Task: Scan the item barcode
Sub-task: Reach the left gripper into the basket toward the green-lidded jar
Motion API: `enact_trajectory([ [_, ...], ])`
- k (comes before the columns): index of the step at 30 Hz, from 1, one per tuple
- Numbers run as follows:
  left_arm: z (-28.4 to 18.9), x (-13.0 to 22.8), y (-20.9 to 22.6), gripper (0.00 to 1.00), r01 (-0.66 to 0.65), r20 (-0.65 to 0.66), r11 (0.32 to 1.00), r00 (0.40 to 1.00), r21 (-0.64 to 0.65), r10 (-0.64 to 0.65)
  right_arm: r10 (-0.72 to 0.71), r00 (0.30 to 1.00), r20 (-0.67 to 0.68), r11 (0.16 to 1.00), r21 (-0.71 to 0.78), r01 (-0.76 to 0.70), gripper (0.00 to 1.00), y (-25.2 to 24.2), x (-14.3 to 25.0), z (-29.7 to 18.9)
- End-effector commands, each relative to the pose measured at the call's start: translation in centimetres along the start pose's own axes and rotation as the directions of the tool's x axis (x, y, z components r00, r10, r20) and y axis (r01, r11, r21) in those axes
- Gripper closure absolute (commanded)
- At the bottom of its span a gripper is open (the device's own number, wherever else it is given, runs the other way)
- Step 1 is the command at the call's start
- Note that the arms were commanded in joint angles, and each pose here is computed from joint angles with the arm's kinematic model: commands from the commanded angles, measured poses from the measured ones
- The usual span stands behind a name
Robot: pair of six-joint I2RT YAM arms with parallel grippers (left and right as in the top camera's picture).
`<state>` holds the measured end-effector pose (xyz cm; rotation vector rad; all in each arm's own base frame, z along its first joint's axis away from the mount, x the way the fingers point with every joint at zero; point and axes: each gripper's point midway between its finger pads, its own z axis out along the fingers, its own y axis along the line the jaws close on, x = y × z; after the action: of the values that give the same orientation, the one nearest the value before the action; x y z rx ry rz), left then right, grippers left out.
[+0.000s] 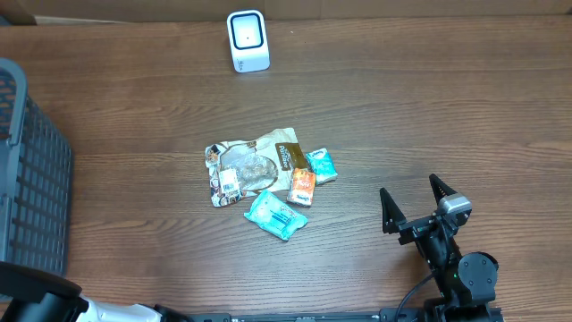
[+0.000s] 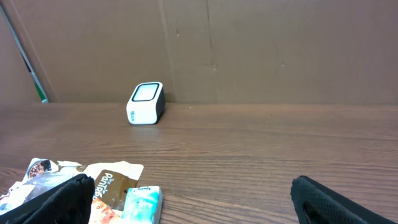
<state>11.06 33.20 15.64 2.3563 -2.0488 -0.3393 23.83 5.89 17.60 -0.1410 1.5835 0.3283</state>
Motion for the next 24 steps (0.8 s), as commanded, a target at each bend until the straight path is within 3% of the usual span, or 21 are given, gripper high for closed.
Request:
enact_trajectory([
  [1,0.4,-0.6,0.5,0.20,-0.020,0.022,0.999,1.000,-0.026,0.021,0.002,1.000,0.002,1.000,0.013,-0.002,0.00,-0.3,0.2,0.0],
  [9,0.5,-1.3,1.2,0.18,0.062,0.059,0.996,0.997,-0.061,-0.059,0.002,1.000,0.002,1.000,0.013,-0.002,0.00,-0.3,0.2,0.0],
  [18,0.3,-3.7,1.9,0.08,0.102,0.179,0.989,0.980,-0.103,-0.082,0.002,1.000,0.002,1.000,0.013,-0.002,0.00,-0.3,0.2,0.0],
  [24,0.0,-5.8,0.6,0.05,0.031,0.253,0.998,0.967,-0.062,-0.014,0.002,1.000,0.002,1.000,0.013,-0.002,0.00,-0.3,0.2,0.0],
])
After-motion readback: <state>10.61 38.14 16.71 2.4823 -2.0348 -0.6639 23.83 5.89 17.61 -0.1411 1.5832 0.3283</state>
